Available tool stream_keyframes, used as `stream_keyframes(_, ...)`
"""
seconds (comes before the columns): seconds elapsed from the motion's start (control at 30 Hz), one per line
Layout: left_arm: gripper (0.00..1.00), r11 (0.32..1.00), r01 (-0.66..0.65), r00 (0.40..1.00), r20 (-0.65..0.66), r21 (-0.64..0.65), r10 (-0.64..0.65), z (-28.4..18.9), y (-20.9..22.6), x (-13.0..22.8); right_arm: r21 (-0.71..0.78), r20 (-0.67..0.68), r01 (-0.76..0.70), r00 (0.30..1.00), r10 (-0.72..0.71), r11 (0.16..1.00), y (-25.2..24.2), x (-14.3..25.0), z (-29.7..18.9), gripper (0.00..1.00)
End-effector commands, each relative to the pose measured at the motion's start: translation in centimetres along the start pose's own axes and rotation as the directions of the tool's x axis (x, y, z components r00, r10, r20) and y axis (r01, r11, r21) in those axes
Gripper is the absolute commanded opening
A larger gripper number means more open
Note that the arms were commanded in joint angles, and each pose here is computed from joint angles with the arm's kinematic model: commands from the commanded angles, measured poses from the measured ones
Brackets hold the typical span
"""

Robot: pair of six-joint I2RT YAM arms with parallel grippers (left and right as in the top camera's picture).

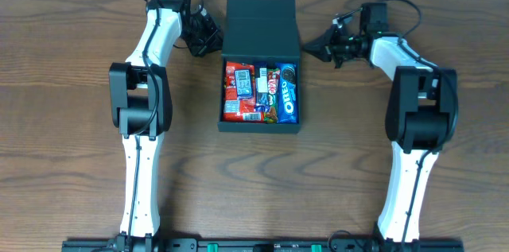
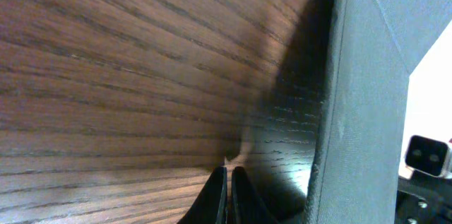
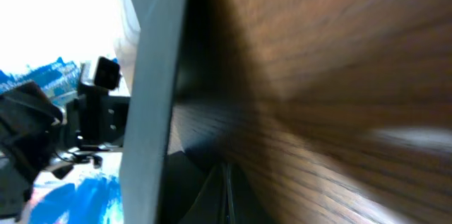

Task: Pack container
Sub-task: 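Grip the lid edge with both grippers and lift it upright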

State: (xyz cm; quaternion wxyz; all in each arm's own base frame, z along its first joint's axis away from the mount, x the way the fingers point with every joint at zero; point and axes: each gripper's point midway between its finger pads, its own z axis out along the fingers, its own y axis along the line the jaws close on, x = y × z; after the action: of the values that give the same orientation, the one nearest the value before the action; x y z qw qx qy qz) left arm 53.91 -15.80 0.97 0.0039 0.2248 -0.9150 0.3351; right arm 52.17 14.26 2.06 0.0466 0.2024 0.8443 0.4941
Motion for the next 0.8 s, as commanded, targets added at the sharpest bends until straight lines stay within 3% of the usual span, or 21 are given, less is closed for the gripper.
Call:
stream_keyframes(0.0,0.06,1.0,-0.012,1.0,0.001,-0.007,0.012,0.4,0.1,-0.2,-0.01,-0.043,0.01,0.999,-0.01,1.0,-0.5,0.8,1.3,0.01)
stream_keyframes(0.2,0.06,0.999,-0.031,1.0,-0.004,-0.007,0.031,0.6,-0.1,0.1,-0.028,-0.071,0.021,0.997,-0.023,0.999,-0.6,1.4,2.1,0.01)
stream_keyframes(0.4,0.06,0.989,-0.138,0.99,0.004,0.058,0.138,0.8,-1.7,0.0,-0.133,-0.081,0.158,0.982,-0.169,0.978,1.4,1.5,2.3,0.02)
stream_keyframes(0.77,0.06,0.95,-0.245,0.969,0.006,0.194,0.249,-0.4,-3.4,-0.4,-0.393,-0.017,0.442,0.873,-0.487,0.806,7.2,1.8,0.8,0.01)
